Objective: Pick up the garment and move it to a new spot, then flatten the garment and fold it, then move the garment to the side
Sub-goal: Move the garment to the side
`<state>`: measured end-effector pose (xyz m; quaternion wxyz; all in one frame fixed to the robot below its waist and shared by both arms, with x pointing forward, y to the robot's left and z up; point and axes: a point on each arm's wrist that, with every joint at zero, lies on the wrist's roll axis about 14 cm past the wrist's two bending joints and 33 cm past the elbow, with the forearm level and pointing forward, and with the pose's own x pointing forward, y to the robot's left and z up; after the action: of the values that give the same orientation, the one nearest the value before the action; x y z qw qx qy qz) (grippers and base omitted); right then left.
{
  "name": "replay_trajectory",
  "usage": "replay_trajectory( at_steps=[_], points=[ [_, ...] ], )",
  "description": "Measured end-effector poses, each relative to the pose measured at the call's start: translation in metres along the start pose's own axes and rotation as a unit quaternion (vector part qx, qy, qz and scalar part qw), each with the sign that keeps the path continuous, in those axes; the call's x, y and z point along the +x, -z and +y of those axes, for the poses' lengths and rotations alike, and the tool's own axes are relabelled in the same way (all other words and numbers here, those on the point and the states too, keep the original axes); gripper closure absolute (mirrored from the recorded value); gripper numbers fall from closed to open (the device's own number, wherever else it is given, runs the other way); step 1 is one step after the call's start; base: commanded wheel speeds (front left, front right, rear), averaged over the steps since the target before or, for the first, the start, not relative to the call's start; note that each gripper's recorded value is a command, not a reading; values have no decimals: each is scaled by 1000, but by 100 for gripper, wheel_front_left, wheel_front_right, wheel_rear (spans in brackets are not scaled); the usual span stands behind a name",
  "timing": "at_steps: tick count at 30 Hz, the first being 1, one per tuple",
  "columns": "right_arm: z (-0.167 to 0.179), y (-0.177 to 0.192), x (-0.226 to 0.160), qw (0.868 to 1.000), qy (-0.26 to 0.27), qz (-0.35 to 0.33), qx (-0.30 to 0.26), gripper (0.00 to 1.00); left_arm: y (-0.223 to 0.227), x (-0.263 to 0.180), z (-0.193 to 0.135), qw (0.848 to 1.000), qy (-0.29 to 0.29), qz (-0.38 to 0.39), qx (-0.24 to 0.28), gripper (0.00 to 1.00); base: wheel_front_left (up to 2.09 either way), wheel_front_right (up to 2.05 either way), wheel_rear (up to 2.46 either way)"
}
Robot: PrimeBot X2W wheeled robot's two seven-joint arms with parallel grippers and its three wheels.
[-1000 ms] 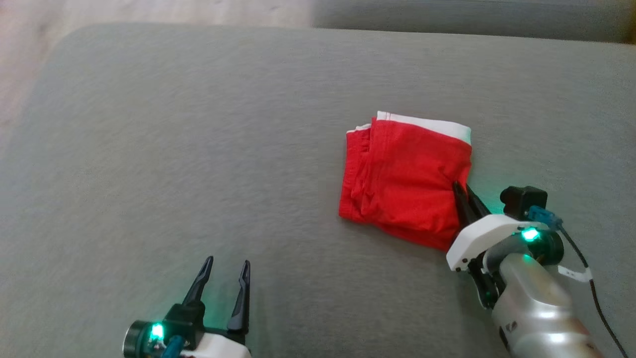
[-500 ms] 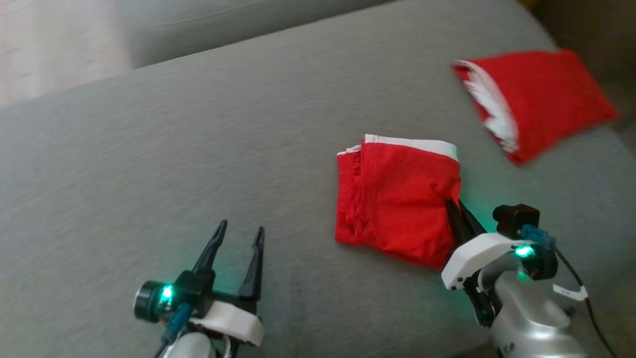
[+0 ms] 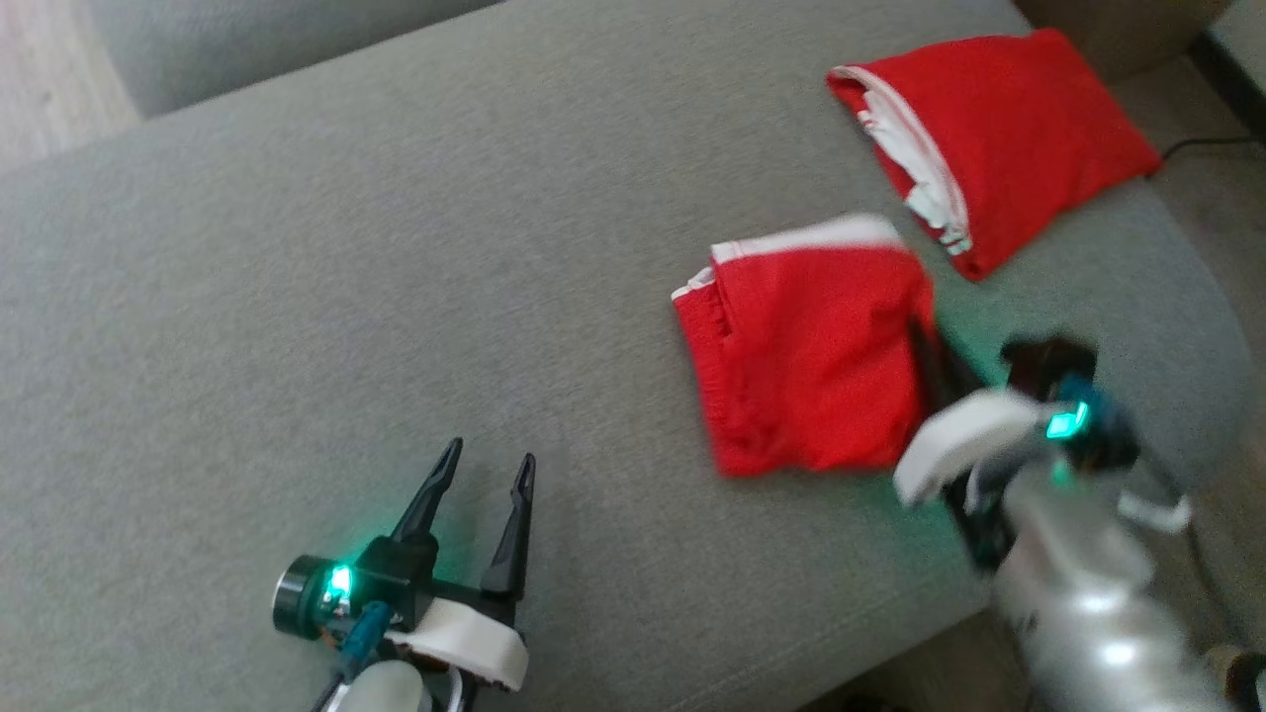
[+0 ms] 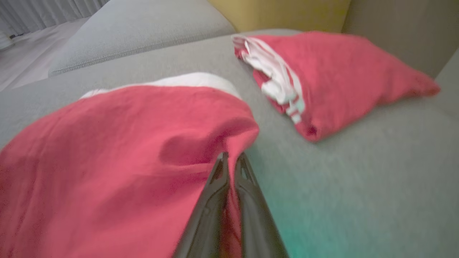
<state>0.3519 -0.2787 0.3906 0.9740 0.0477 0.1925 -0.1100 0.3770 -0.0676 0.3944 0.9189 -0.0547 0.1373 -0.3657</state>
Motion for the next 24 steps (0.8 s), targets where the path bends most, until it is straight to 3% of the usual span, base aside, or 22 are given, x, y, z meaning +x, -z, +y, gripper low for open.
replay_trajectory(
  at_steps=[6, 12, 13, 14, 20, 24],
  points=[
    [-22, -79, 44, 993, 2, -62, -100, 100, 15, -8, 18, 1000, -20, 17, -1, 0, 0, 0, 0],
    [-81, -143, 70, 983, 68, -85, -148, 100, 11, -8, 41, 999, -47, 9, -1, 0, 0, 0, 0],
    [-92, -149, 72, 982, 83, -83, -148, 57, 10, -8, 45, 999, -52, 7, -1, 0, 0, 0, 0],
    [-101, -154, 74, 980, 94, -81, -153, 0, 10, -9, 49, 998, -58, 5, -1, 0, 0, 0, 0],
    [-117, -158, 82, 977, 126, -82, -152, 0, 9, -12, 63, 997, -80, 0, -5, 0, 0, 0, 0],
    [-92, -165, 86, 978, 105, -111, -145, 0, 5, -15, 75, 995, -102, -4, -4, 0, 0, 0, 0]
  ],
)
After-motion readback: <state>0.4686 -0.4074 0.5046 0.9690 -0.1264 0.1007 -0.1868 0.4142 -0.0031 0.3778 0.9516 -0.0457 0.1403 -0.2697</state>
